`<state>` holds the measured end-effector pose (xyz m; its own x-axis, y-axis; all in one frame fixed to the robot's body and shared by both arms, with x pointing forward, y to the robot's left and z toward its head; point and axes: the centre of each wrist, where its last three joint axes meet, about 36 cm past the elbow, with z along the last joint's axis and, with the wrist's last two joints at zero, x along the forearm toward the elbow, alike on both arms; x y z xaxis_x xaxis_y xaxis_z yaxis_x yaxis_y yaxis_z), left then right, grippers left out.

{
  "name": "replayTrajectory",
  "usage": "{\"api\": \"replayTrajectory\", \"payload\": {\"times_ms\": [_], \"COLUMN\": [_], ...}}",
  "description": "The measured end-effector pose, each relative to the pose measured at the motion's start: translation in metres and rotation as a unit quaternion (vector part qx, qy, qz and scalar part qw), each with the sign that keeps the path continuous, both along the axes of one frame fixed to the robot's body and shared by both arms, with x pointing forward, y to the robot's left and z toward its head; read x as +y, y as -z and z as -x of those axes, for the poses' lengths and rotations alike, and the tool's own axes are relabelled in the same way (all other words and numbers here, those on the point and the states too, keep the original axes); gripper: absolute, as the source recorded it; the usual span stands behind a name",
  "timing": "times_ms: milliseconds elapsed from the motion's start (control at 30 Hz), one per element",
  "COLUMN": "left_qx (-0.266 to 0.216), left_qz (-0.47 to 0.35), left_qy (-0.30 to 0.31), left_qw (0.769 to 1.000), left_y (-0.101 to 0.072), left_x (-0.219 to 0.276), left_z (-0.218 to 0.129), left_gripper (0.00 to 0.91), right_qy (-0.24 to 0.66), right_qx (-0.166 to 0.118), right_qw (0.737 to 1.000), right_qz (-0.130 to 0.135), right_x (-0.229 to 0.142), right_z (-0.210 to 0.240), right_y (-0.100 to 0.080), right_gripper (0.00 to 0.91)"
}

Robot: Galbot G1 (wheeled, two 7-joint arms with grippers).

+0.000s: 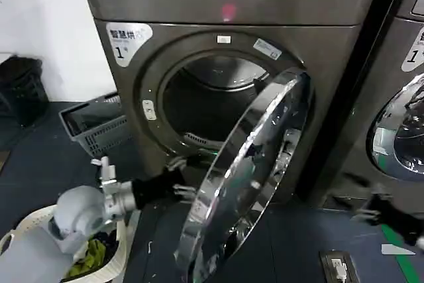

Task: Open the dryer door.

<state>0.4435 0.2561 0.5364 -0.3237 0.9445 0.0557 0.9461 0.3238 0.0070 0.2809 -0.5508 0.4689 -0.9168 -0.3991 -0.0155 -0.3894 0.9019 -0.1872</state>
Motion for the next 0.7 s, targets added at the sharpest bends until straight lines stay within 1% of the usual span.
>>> {"api": "replayTrajectory", "payload": {"times_ms": [100, 133, 167, 300, 400, 500, 567, 700], "left_qx": [0.001, 0.004, 0.003, 0.006, 0.004, 0.008, 0.013, 0.011], "left_qz": [0.001, 0.005, 0.008, 0.017, 0.023, 0.026, 0.026, 0.027], "left_qy": [0.023, 0.034, 0.043, 0.072, 0.088, 0.106, 0.118, 0.143], "left_qw": [1.000, 0.999, 0.999, 0.997, 0.996, 0.994, 0.993, 0.989], "left_y": [0.000, 0.000, 0.000, 0.003, 0.004, 0.008, 0.013, 0.020], "left_x": [-0.013, -0.019, -0.025, -0.046, -0.059, -0.073, -0.085, -0.109], "left_z": [0.001, 0.003, 0.005, 0.010, 0.014, 0.018, 0.020, 0.020], "left_gripper": [0.907, 0.907, 0.907, 0.907, 0.907, 0.907, 0.907, 0.907], "right_qy": [0.105, 0.137, 0.172, 0.313, 0.394, 0.474, 0.522, 0.593], "right_qx": [-0.028, -0.035, -0.035, -0.048, -0.067, -0.070, -0.077, -0.090], "right_qw": [0.994, 0.990, 0.984, 0.948, 0.917, 0.878, 0.849, 0.799], "right_qz": [-0.010, -0.013, -0.015, -0.020, -0.006, 0.003, 0.015, 0.038], "right_x": [-0.001, -0.001, 0.000, 0.003, -0.001, -0.010, -0.017, -0.024], "right_z": [0.034, 0.044, 0.054, 0.089, 0.111, 0.139, 0.159, 0.197], "right_y": [-0.004, -0.006, -0.007, -0.018, -0.036, -0.054, -0.067, -0.086], "right_gripper": [0.907, 0.907, 0.907, 0.907, 0.907, 0.907, 0.907, 0.907]}}
